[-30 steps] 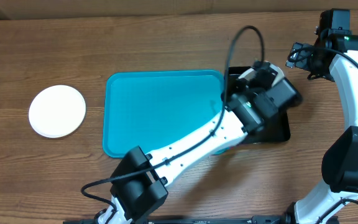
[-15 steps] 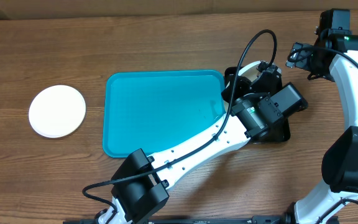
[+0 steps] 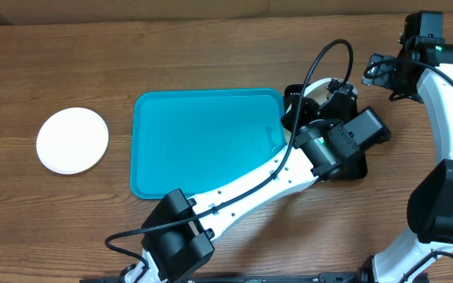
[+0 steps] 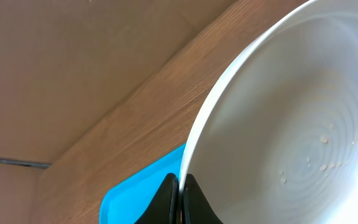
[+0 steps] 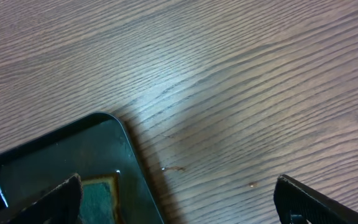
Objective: Clean dirty plates on tray and stack at the side
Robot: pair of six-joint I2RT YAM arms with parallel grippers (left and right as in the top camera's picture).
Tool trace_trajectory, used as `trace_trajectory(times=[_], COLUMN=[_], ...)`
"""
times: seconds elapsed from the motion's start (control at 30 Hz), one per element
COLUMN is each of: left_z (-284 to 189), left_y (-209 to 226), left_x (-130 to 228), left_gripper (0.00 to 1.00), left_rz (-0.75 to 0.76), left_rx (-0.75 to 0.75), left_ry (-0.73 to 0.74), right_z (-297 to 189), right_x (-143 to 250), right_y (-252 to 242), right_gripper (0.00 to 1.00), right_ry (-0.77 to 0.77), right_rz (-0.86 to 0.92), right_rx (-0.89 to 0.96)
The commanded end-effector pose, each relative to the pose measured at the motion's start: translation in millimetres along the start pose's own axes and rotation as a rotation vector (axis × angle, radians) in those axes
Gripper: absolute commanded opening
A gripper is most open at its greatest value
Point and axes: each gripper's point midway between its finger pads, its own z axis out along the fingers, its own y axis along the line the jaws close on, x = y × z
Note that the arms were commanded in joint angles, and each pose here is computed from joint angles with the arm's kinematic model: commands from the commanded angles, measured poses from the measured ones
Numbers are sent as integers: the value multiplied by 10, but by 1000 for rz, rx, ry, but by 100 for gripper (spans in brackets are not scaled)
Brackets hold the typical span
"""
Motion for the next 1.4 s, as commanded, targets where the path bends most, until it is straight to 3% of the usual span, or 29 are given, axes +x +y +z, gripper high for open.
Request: trace_trajectory(times=[0.0,0.43,0.67,1.1,1.37], left_z=[-54,-54,225,936,1317], left_y=[14,10,-300,303,1365], left_x=[-82,-66,234,918,1790], left_gripper=[4,4,4,4,4], left_rz=[-31,-19,-50,-472,-801], left_rx=[-25,-24,320,723,641], left_ry=[-24,-19,154,566,844], right_z=[-97,-97,-97,-97,-97], right_x=[-75,-75,-74,-75,-75], right_y=[15,15,15,15,15], right_gripper=[100,100,100,100,100], right_ry=[-35,-35,-34,-35,-35], right_rz=[-3,-3,-3,-3,-3], right_rx=[0,0,0,0,0])
